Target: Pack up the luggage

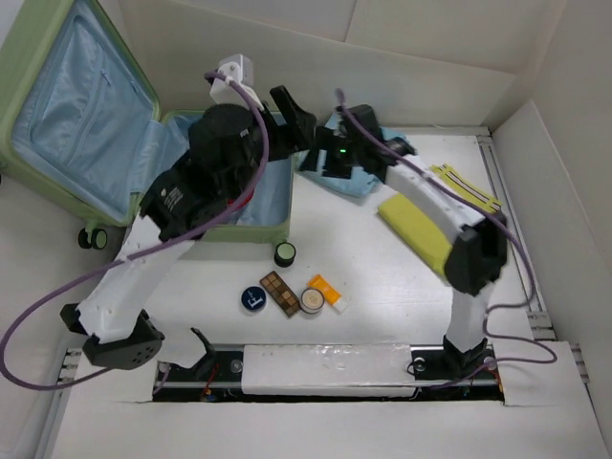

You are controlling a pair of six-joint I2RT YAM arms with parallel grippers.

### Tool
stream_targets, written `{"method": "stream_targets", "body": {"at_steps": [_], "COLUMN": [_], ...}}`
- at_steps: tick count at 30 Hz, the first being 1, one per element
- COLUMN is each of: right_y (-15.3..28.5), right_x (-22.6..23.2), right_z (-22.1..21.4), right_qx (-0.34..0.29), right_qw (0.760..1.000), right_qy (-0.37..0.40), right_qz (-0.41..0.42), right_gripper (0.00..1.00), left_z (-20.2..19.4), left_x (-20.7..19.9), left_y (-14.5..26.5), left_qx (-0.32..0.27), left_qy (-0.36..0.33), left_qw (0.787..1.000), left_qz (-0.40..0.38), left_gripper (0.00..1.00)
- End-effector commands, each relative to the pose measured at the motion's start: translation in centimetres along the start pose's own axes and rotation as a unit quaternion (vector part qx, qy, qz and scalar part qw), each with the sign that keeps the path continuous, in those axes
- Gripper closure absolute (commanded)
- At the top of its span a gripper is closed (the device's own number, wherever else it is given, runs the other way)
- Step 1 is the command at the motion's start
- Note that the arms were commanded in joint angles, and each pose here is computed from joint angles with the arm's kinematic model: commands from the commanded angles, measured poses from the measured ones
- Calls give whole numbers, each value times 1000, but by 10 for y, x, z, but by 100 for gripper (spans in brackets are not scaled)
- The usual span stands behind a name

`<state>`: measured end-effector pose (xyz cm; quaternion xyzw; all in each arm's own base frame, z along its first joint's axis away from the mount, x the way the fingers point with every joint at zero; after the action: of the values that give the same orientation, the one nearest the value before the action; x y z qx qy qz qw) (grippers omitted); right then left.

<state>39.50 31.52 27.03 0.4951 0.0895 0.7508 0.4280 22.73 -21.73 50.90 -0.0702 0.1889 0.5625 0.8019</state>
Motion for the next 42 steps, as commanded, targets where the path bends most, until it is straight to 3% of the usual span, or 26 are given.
{"method": "stream_targets", "body": {"at_steps": [1, 3, 5, 6, 8, 9, 10, 13, 20, 30, 34, 38, 42], "right_y": [101, 114, 157, 160, 192, 199, 202, 218, 231, 225, 222, 219, 219], "right_x": [-4, -55, -69, -94, -104, -114, -124, -136, -148, -157, -153, -157, -157], "right_z": [31, 3, -12, -31, -46, -51, -64, -86, -107, -117, -118, -120, -120], "right_qx": [-104, -89, -112, -100, -114, -117, -104, -87, -72, -49, -40, -33, -33], "right_qw": [993, 994, 990, 989, 985, 983, 983, 983, 984, 986, 989, 988, 988], "right_qy": [55, 47, 63, 60, 74, 71, 74, 83, 79, 75, 75, 72, 72], "right_qz": [14, -49, -59, -92, -106, -121, -131, -139, -144, -141, -125, -129, -129], "right_gripper": [25, 29, 34, 34, 34, 34, 34, 29, 10, 10, 11, 11, 12], "left_z": [-16, -31, -49, -83, -122, -171, -190, -258, -349, -392, -395, -408, -421], "left_x": [33, 48, 44, 44, 25, 35, 20, 30, 48, 68, 75, 84, 90], "left_y": [-54, -75, -74, -78, -54, -46, -25, 5, 49, 51, 45, 42, 39], "left_qx": [57, 63, 91, 130, 167, 221, 236, 301, 409, 453, 441, 453, 458], "left_qy": [34, 31, 17, -10, -38, -65, -60, -75, -127, -166, -183, -212, -226], "left_qw": [997, 998, 996, 991, 985, 973, 969, 950, 904, 875, 878, 863, 857], "left_qz": [-40, -2, -1, -2, -23, -11, -37, -27, 8, 17, 39, 65, 72], "left_gripper": [29, 29, 29, 29, 25, 23, 21, 12, 1, 1, 1, 1, 8]}}
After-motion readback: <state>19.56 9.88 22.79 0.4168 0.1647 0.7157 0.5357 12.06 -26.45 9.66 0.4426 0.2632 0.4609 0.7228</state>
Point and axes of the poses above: each gripper's point midway between its finger pads, its own y axis back along the fingers, its own x axis along the line the jaws close on, z = x × y, the point moved 6 cm from there along y, back along the fingers, and after that the axes turned 8 degrees about -y, right-handed, at the moved point
